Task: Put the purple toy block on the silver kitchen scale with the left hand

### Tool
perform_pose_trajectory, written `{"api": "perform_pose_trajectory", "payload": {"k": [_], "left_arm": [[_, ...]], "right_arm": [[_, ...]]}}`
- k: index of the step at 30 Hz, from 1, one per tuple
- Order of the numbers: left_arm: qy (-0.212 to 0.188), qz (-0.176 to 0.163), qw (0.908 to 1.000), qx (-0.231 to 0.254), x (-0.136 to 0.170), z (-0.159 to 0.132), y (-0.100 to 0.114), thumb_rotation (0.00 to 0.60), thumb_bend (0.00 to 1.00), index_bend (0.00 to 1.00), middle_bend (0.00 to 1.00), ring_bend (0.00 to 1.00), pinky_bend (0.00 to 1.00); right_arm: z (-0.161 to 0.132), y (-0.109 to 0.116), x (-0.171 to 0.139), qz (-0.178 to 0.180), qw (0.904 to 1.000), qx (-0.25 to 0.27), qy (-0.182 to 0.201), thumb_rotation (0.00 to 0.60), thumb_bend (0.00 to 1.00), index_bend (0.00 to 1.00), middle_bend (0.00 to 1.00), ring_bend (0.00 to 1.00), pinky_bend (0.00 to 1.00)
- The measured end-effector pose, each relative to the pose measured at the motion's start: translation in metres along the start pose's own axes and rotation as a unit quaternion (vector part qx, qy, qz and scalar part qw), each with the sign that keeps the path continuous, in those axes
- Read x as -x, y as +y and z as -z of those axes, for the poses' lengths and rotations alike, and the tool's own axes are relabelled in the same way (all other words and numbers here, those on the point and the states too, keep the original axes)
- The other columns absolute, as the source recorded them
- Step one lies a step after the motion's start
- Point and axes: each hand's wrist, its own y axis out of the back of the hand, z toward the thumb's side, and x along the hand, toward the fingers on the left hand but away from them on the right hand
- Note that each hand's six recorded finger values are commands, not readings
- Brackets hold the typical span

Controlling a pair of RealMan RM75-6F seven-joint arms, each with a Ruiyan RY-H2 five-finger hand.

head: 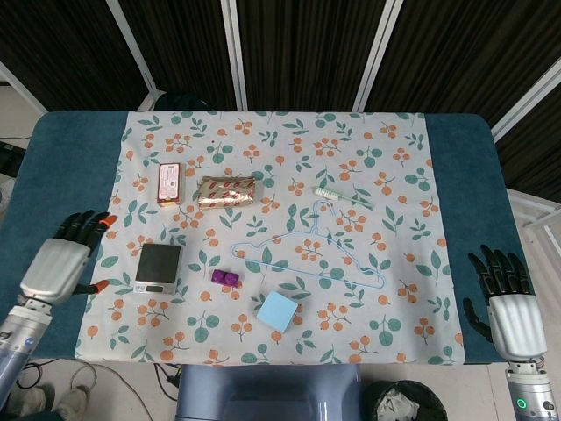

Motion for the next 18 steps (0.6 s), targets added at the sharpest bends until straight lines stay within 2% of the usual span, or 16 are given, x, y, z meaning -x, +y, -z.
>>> {"api": "perform_pose_trajectory", "payload": {"k": [6, 18], "left_arm": [[-0.041, 0.033, 0.997, -0.057, -0.031, -0.041, -0.007, 0.6, 0.09, 0.07, 0.13, 0.0, 0.08], [-0.064, 0.095, 0.9923, -0.046, -0.074, -0.115, -0.07, 0.6, 0.12, 0.16, 0.22, 0.04, 0.09]], "right_arm": [[0.001, -0.001, 0.001, -0.002, 1.0, 0.001, -0.001, 0.6, 0.48, 0.09, 0.03, 0.02, 0.0], [0.004, 0.0, 0.001, 0.0, 1.0, 0.003, -0.005, 0.6, 0.48, 0.09, 0.03, 0.02, 0.0]]}}
